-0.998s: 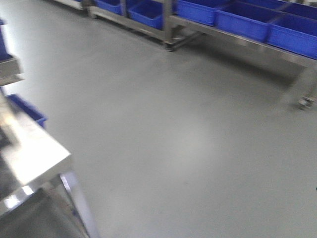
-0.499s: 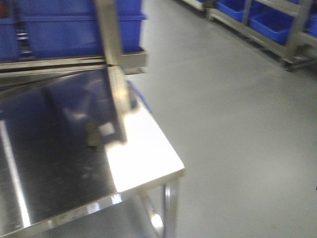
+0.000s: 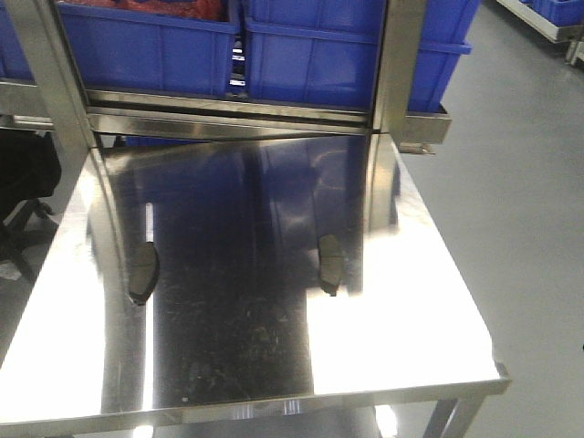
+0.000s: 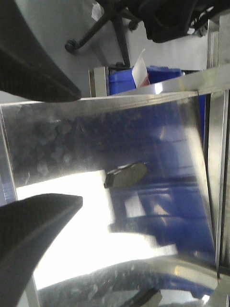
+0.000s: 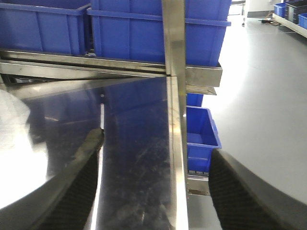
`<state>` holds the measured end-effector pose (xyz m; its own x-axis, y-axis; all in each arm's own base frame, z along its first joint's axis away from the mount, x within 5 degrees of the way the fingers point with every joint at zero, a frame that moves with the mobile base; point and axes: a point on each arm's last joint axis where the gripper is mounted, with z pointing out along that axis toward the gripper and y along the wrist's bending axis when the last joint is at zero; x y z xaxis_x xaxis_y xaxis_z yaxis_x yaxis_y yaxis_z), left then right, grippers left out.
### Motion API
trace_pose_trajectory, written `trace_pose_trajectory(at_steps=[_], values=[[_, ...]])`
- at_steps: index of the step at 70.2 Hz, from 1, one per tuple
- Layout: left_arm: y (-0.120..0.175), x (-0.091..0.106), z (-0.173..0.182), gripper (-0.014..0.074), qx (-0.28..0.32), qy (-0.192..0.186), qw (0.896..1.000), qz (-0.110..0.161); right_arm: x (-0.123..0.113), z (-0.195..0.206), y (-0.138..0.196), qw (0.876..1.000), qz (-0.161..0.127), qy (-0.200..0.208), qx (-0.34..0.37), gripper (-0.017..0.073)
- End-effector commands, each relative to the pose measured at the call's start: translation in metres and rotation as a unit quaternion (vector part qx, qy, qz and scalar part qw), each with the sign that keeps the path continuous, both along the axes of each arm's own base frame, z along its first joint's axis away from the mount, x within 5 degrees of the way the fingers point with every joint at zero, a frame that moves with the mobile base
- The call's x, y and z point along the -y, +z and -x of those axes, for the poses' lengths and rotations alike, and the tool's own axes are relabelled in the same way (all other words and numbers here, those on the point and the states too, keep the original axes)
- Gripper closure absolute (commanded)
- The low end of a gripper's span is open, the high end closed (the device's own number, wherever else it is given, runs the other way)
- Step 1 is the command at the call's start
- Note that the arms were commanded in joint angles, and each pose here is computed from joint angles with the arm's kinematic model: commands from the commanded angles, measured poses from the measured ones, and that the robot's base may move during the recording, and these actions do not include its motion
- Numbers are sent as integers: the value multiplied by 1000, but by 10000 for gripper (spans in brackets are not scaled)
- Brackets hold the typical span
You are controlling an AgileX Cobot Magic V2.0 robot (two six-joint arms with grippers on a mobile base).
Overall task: Move and align brake pads A on conveyor
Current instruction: 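Stop the base at the table edge facing the two brake pads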
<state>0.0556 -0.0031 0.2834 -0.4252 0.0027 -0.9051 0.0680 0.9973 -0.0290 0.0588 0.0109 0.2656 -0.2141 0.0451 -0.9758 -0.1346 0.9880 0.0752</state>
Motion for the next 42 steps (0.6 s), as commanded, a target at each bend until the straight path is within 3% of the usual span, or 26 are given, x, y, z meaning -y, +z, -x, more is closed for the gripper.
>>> trace_pose_trajectory(at_steps=[1, 42], values=[[13, 1, -2, 200, 41, -3, 999, 7, 1, -1, 14, 999, -3, -6, 45, 90], [13, 1, -2, 200, 41, -3, 999, 7, 1, -1, 14, 999, -3, -6, 45, 90]])
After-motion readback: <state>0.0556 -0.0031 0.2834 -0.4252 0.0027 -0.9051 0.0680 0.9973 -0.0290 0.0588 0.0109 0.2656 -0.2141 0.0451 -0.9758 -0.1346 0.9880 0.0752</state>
